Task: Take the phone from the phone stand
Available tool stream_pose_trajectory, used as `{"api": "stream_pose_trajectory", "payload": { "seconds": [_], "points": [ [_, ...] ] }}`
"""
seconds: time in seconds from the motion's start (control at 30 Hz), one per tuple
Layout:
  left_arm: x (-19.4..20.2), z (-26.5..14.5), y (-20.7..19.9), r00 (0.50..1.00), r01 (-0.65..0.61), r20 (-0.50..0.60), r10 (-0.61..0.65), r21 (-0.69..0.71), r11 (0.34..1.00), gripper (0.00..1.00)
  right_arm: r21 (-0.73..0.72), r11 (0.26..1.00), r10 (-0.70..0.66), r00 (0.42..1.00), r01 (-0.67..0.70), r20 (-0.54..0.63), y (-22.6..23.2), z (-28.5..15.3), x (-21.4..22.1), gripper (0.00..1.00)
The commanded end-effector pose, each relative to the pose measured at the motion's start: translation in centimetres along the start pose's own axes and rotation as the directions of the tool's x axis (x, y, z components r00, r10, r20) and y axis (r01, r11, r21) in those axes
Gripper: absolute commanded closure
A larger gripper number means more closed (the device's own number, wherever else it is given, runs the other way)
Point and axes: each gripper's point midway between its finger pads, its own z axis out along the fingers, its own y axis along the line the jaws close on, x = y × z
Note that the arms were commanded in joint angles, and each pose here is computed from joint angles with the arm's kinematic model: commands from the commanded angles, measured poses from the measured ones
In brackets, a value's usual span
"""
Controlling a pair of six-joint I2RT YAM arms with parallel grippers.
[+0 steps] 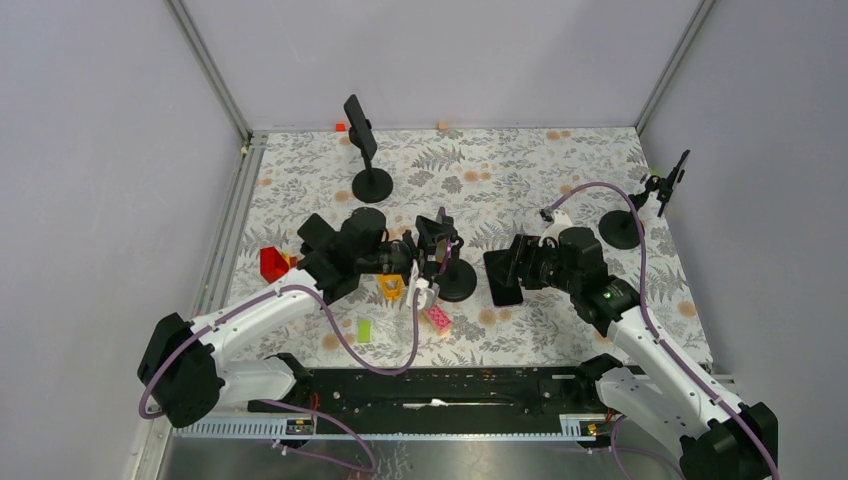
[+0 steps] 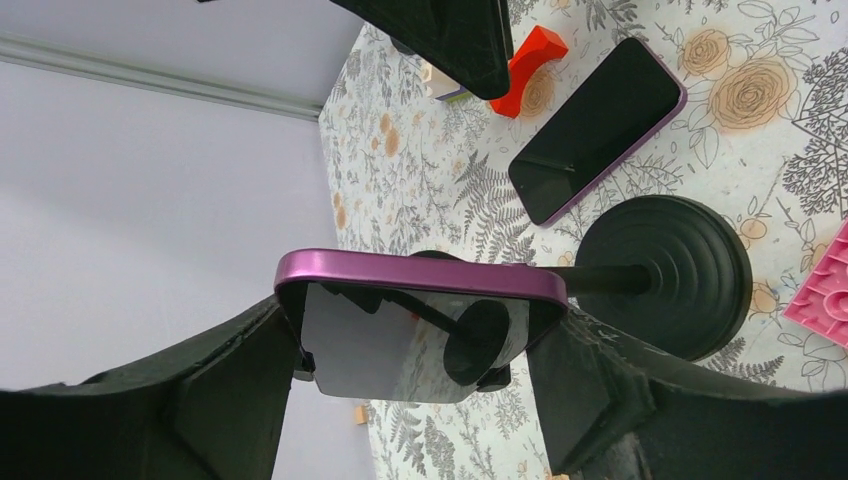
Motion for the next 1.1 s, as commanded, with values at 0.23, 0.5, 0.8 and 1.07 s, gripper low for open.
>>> {"api": "stream_pose_trajectory", "payload": {
  "seconds": [0.23,0.5,0.8,1.07],
  "points": [
    [-1.0,-0.7,2.6,0.998,-0.057,-0.003,0.057,-0.077,0.995,0.77,-0.003,1.000,-0.003,0.999,0.003,0.032,0.2,-0.3,-0.7,0.23],
    [-2.4,-0.6,1.9,0.997,0.030,0.070,-0.025,-0.061,0.998,1.00,-0.092,0.994,-0.048,0.996,0.055,0.079,1.2,0.5,-1.1,0.23],
    [-3.4,-0.4,1.3,0.980,0.170,0.110,-0.165,-0.035,0.985,1.00,-0.254,0.941,-0.152,0.951,0.223,0.269,3.9,0.9,-3.4,0.24],
    [-3.8,0.1,2.8,0.909,0.404,0.128,-0.397,-0.032,0.914,1.00,-0.320,0.899,-0.205,0.933,0.299,0.295,5.4,1.3,-3.4,0.26]
  ]
}}
